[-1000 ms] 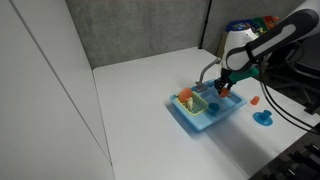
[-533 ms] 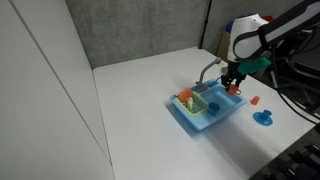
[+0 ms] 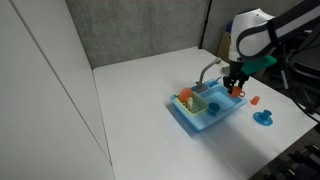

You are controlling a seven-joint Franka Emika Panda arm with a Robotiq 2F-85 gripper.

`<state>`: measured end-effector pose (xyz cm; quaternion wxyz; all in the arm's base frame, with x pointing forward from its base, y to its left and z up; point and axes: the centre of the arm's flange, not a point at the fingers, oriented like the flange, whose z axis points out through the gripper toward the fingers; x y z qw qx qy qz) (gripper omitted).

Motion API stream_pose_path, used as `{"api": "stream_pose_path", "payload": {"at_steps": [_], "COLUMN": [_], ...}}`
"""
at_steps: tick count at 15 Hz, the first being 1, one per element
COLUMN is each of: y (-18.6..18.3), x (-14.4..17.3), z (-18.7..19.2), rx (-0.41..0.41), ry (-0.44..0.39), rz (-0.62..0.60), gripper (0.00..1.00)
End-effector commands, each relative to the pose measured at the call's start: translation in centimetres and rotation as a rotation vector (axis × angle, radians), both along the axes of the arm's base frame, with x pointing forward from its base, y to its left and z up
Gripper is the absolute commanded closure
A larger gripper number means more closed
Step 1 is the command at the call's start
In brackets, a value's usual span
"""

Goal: Stack up the cups on the mini sink

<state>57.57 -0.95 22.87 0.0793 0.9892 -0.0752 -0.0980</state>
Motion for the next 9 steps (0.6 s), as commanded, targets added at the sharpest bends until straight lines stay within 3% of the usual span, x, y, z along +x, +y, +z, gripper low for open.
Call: {"api": "stream_pose_path", "payload": {"at_steps": [1, 9], "y": [2.1, 6.2], "x": [-2.3, -4.5], "z": [1.7, 2.1], "rx": [-0.008, 0.004], "ry": [-0.008, -0.039], "rz": [0.022, 0.066], "gripper": [0.63, 0.63]}}
